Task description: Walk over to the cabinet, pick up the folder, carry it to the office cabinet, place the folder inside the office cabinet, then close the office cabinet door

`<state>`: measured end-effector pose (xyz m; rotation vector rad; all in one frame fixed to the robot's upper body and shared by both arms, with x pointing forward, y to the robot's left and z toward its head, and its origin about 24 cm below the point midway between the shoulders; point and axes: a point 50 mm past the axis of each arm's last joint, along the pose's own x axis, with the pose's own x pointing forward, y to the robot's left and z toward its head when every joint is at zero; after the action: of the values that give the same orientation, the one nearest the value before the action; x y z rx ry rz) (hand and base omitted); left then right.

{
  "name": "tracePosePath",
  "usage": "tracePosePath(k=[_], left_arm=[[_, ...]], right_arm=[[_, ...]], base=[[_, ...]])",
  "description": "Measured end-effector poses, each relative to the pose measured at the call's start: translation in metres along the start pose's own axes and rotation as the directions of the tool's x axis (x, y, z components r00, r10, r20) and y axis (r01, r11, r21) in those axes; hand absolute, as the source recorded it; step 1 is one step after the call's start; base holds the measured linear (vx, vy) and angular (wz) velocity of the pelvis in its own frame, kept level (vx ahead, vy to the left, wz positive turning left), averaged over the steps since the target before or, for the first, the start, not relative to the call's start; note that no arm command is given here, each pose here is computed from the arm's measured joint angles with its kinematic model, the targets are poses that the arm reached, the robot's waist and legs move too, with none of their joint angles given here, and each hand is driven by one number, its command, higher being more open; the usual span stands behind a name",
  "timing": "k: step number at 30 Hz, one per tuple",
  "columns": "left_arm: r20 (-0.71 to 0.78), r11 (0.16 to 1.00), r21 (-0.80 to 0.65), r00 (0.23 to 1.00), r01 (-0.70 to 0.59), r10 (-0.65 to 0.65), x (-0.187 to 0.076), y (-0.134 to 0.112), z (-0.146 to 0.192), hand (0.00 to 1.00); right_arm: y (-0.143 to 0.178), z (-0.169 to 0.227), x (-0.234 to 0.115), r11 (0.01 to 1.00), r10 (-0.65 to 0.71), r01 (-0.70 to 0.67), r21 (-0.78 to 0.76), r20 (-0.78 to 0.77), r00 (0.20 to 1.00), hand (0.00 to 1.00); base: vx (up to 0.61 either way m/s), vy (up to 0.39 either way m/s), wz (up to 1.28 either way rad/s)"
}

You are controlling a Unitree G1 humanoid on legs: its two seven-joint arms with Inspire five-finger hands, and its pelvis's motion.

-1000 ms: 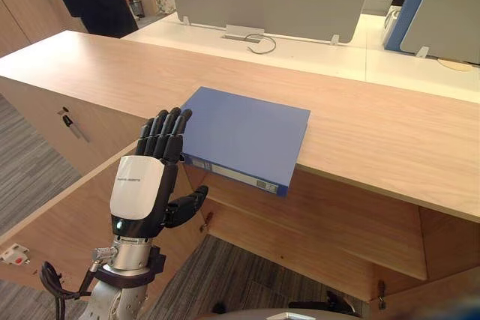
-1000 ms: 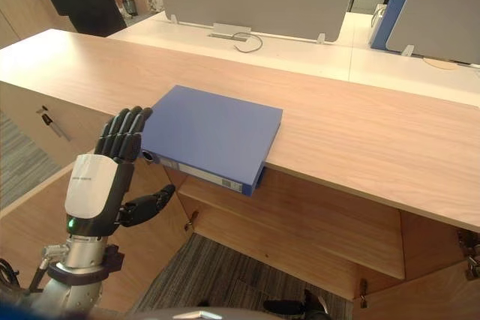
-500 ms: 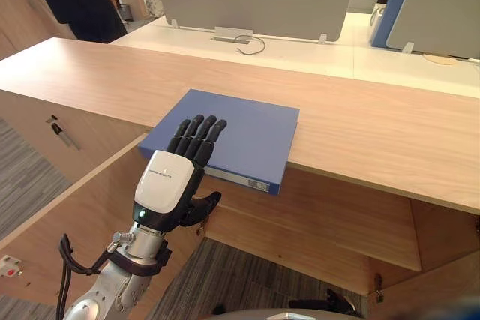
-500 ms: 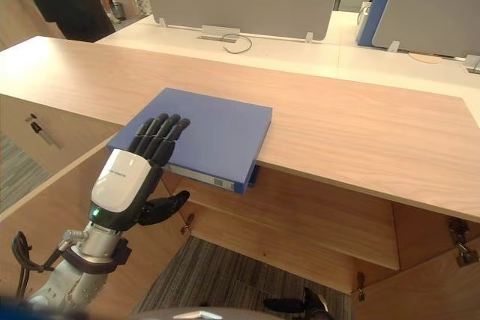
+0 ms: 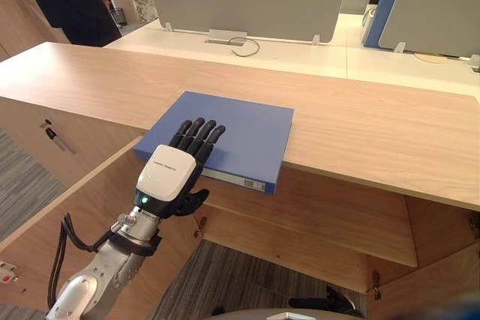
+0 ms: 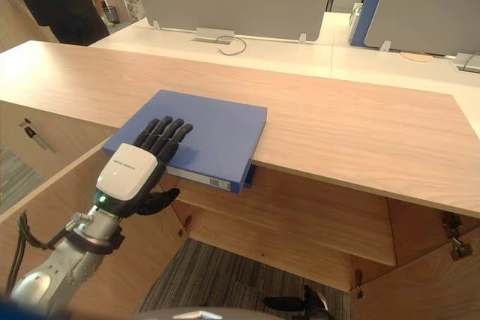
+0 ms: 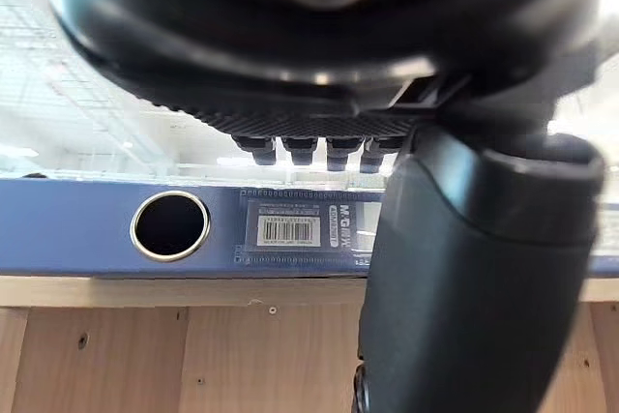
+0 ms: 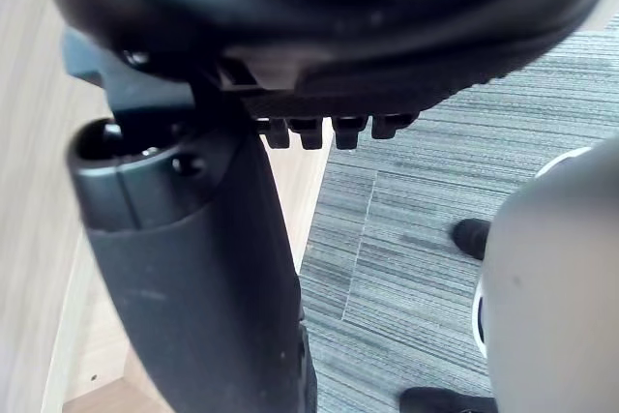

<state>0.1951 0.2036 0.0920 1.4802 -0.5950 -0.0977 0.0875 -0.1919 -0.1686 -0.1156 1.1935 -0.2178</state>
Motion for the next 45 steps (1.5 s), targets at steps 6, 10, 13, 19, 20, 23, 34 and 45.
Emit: tracePosePath(k=[6,10,13,19,20,23,34,45], left_arm=[[0.024,0.999,0.026,0.999,-0.030,0.029,0.011,0.005,-0.002,0.00],[0.020,0.999,0.031,1.000,-0.022,0.021,0.014,0.002,-0.005,0.00],[0.018,0.997,0.039,0.997,-0.070,0.069,0.019,0.006,-0.007,0.00],[0.043,0.982,0.067,0.984,-0.177,0.174,0.037,0.021,-0.010,0.00],[0.044,0.980,0.068,0.982,-0.184,0.182,0.038,0.022,-0.010,0.00],[0.011,0.973,0.052,0.975,-0.223,0.223,0.040,0.025,-0.010,0.00],[-0.227,0.685,-0.580,0.895,-0.442,0.385,0.013,0.055,0.050,0.00],[-0.686,-0.184,-0.725,0.719,-0.664,0.109,-0.015,0.029,0.026,0.00]], right_arm=[[0.000,0.001,0.000,1.000,0.001,-0.001,-0.005,0.006,1.000,1.00],[0.000,0.003,0.000,1.000,0.001,-0.001,-0.002,0.014,1.000,1.00],[0.000,0.003,0.000,1.000,0.000,0.000,0.001,0.014,1.000,1.00],[0.000,0.002,0.000,1.000,-0.003,0.003,0.020,0.014,1.000,1.00],[0.001,0.002,0.000,1.000,-0.003,0.003,0.023,0.013,1.000,1.00],[0.001,0.002,0.000,0.999,-0.006,0.006,0.040,0.010,1.000,1.00],[-0.001,-0.007,-0.002,0.997,-0.015,0.017,0.082,-0.024,1.000,1.00],[-0.004,-0.011,-0.010,0.951,-0.044,0.032,0.307,0.032,0.999,1.00]], base=[[0.01,-0.011,-0.05],[0.01,-0.008,-0.08],[-0.01,-0.004,-0.04],[-0.04,0.002,-0.02],[-0.04,0.005,-0.02],[-0.04,0.003,-0.02],[-0.01,0.003,-0.07],[-0.03,0.009,-0.37]])
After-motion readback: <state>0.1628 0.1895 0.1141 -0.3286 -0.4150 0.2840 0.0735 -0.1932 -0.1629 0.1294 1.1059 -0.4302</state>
